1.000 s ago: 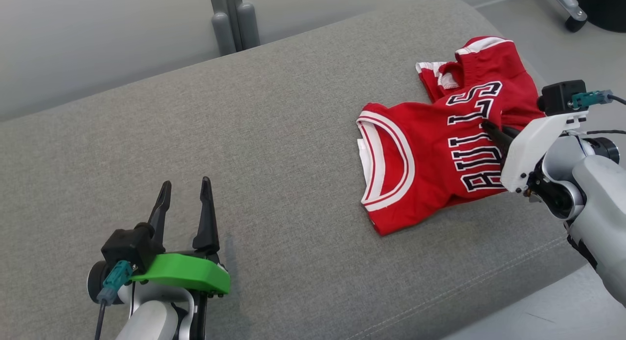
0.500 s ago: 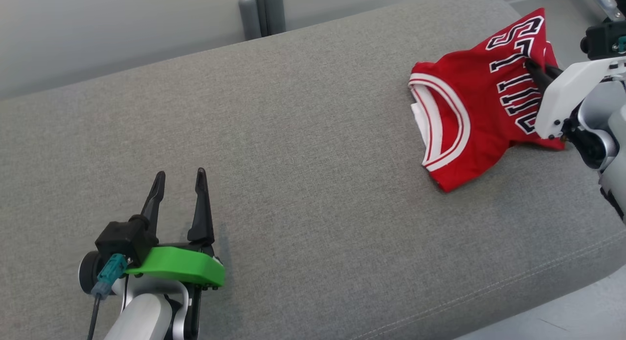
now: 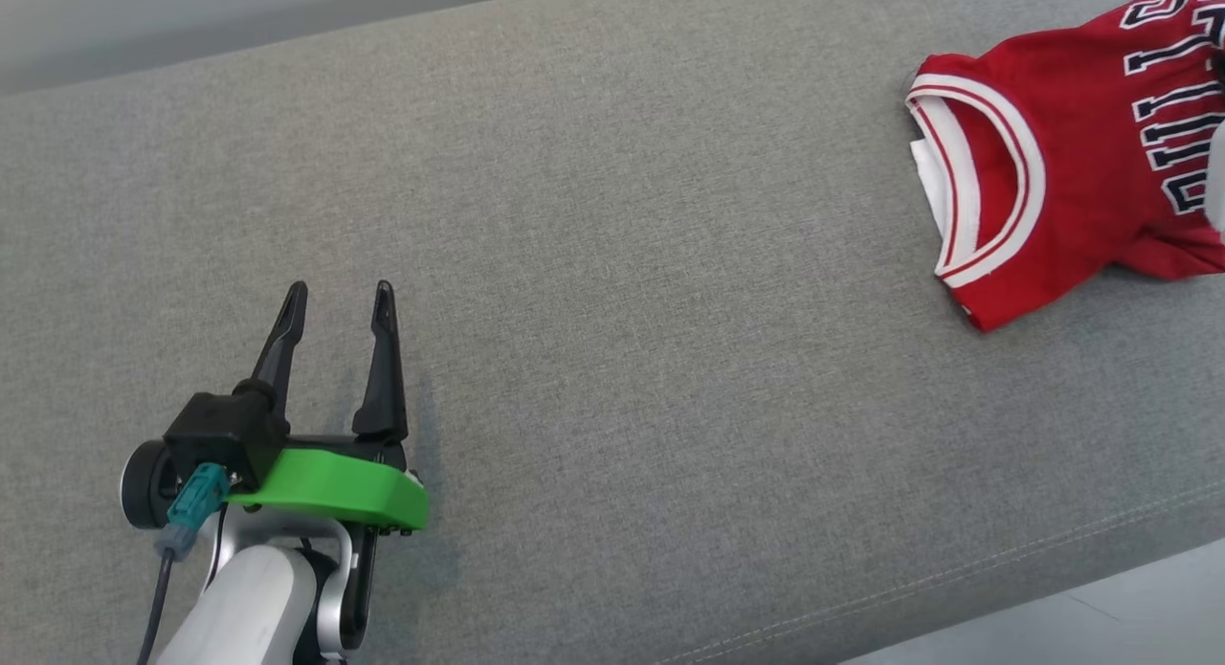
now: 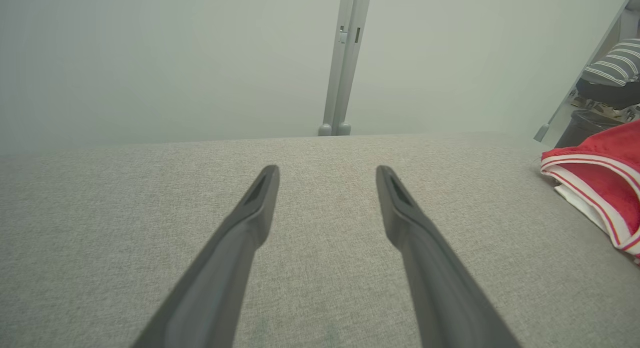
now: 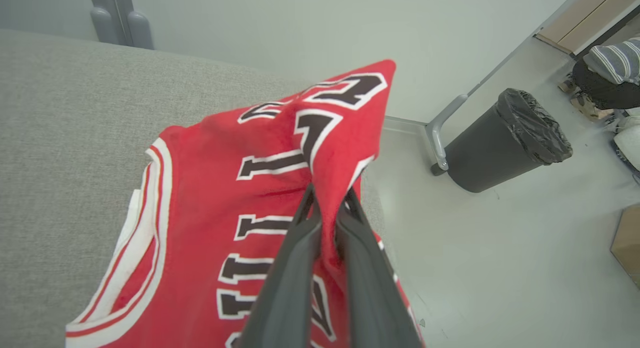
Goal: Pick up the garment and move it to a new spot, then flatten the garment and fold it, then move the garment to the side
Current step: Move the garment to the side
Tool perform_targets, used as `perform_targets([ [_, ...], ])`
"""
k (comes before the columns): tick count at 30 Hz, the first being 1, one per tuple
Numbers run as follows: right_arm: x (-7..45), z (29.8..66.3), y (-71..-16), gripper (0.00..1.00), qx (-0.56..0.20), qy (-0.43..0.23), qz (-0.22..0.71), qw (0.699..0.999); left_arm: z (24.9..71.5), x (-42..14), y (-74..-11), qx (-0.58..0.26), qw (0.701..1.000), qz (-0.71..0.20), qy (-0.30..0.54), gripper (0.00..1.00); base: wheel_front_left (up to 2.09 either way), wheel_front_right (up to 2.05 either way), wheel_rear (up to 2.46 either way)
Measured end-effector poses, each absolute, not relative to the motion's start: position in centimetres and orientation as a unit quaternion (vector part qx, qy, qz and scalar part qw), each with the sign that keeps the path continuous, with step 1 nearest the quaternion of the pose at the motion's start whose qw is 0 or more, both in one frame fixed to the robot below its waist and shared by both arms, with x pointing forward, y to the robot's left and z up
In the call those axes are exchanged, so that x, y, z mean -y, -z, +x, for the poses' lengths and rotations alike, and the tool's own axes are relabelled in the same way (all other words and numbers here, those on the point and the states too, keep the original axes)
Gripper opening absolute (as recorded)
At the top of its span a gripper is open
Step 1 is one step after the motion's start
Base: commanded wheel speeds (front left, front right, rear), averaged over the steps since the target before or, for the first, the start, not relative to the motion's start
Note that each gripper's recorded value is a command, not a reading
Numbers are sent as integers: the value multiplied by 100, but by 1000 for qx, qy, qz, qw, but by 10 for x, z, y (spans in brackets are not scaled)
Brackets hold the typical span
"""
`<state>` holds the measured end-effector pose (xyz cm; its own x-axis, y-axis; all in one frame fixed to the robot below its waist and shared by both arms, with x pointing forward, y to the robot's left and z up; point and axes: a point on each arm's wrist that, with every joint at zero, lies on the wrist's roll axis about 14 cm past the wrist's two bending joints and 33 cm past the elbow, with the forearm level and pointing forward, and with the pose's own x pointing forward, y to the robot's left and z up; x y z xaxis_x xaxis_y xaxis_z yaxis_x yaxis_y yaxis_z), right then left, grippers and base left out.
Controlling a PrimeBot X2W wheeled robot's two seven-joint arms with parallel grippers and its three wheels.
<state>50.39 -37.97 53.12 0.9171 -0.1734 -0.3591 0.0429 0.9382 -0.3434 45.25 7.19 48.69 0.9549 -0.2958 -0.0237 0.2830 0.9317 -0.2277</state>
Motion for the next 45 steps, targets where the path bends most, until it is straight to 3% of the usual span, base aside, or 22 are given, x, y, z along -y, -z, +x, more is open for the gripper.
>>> perform_targets([
  [22,440,514,-502,1,-214,115,-247,938,466,-86,-465,-60,985,-79,142,100,0,0,0],
  [24,442,515,-500,17,-213,115,-254,936,467,-86,-463,-63,985,-76,144,100,0,0,0],
  [25,442,515,-499,44,-214,117,-253,936,467,-85,-463,-64,984,-76,145,100,0,0,0],
  [26,443,515,-499,100,-211,118,-254,936,468,-85,-461,-66,984,-75,146,100,0,0,0],
  [45,444,501,-486,100,-208,135,-234,940,470,-77,-460,-68,983,-69,159,100,0,0,0],
])
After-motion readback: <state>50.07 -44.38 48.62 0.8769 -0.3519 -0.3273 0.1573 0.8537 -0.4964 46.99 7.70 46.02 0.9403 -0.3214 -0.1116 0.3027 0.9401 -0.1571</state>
